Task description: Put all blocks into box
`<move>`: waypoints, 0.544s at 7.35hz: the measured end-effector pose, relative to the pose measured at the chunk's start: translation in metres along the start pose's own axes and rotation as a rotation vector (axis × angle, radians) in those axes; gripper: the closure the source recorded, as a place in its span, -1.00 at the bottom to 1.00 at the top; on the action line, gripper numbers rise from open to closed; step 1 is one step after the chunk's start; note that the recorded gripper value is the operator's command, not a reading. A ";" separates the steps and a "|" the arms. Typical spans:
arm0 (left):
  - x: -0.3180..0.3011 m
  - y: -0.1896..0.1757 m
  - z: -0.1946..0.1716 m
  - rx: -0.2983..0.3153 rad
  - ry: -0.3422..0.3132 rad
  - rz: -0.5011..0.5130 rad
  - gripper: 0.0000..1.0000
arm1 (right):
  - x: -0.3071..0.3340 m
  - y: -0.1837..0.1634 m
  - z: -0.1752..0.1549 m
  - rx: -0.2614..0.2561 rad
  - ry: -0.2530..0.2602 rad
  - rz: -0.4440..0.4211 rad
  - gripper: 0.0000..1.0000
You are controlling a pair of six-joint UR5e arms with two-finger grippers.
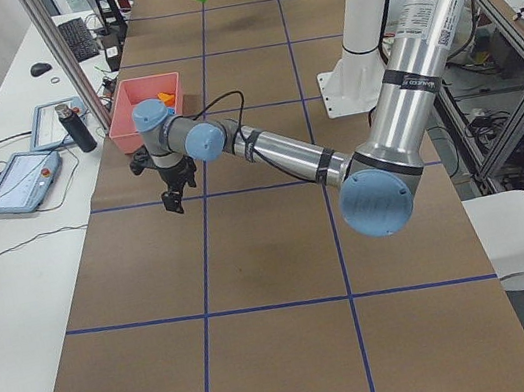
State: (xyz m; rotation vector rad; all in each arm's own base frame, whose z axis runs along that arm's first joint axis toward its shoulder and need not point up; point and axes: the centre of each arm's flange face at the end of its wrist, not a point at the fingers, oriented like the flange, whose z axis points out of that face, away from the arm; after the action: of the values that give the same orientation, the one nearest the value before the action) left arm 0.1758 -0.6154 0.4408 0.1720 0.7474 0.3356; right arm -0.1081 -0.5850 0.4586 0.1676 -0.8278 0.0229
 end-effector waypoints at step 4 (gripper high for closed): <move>0.003 -0.003 -0.001 0.002 0.001 -0.009 -1.00 | -0.257 -0.151 -0.004 -0.047 0.037 0.117 1.00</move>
State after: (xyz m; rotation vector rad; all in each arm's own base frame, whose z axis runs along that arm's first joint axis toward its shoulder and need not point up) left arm 0.1778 -0.6170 0.4381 0.1700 0.7493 0.3265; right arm -0.2666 -0.7217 0.2464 0.0737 -0.7998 0.1159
